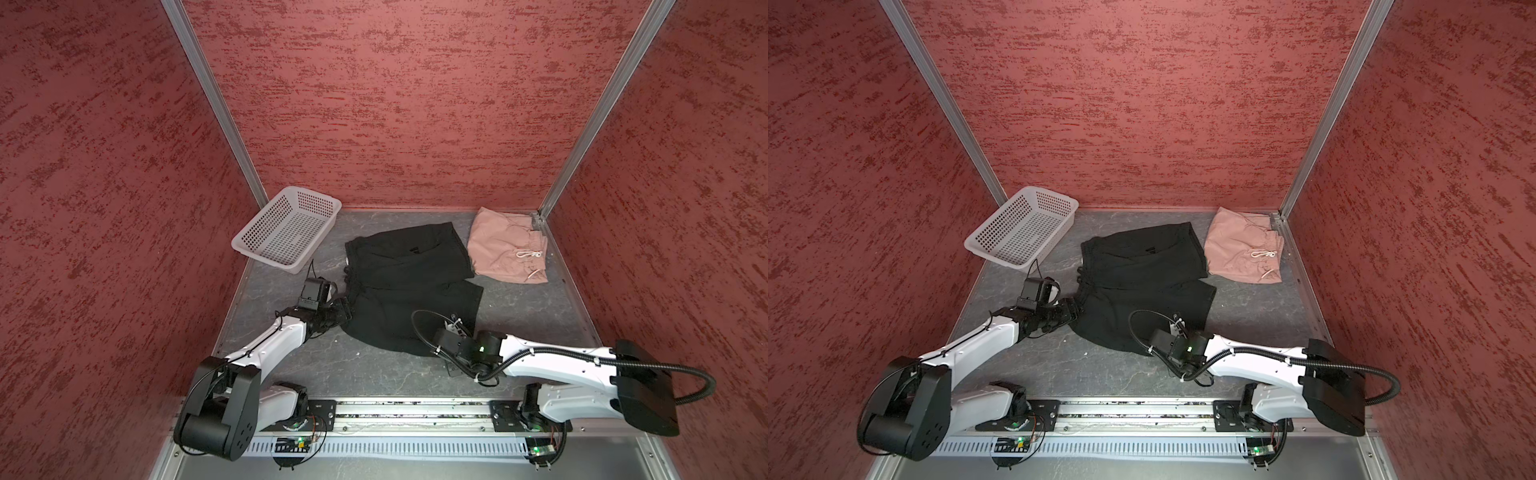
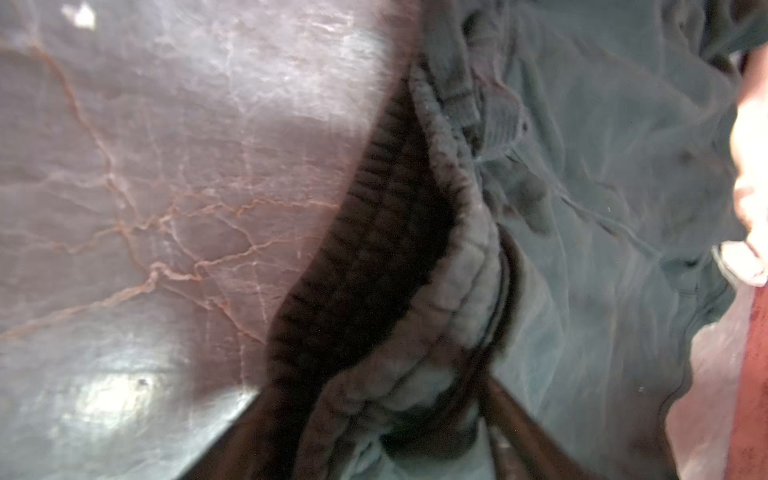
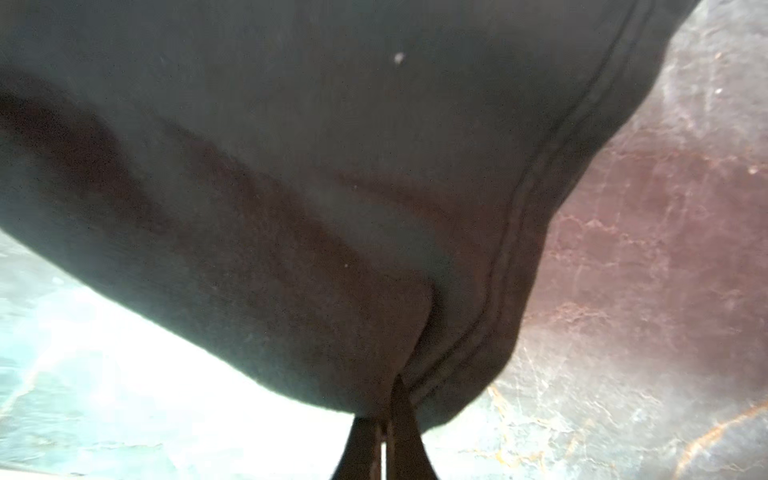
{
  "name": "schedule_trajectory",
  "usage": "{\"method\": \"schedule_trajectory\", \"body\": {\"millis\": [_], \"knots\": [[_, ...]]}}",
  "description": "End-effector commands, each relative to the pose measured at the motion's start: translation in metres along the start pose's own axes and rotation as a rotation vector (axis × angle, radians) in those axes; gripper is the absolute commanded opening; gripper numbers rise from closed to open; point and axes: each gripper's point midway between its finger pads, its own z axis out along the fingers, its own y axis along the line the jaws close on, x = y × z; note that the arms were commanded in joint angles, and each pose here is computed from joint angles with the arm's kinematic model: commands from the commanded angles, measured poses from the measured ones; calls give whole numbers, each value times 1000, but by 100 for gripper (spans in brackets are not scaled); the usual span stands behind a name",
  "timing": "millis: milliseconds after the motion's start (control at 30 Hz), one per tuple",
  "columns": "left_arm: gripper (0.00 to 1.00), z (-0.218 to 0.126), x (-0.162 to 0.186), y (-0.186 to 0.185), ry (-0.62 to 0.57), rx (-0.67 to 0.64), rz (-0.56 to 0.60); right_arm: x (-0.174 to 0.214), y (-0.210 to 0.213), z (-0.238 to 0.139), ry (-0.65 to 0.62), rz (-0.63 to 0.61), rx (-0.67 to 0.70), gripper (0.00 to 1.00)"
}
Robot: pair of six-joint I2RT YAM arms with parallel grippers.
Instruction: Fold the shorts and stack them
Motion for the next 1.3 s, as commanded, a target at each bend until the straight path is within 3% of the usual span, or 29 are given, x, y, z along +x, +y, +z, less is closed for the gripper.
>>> {"method": "schedule_trajectory", "body": {"millis": [0,233,533,800,1067,1267], "knots": [[55,2,-7,-10,-14,21,21,-10,4,-7,-47,61,-62,0],[0,-5,-16,-14,-23,4,47,-24,-10,-24,-101,122,-56,0],[2,-35,-19,-18,-50,-9,35,-39,-22,-45,-162,180,-92,0],[0,-38,9,-9,10,6,-19,-45,-22,-52,-184,182,-105,0],[0,-93,16,-3,-46,-33,-91,-57,-18,-81,-170,191,-119,0],[0,-112,7,-8,-85,-10,-129,-72,-29,-107,-179,130,-27,0]]}}
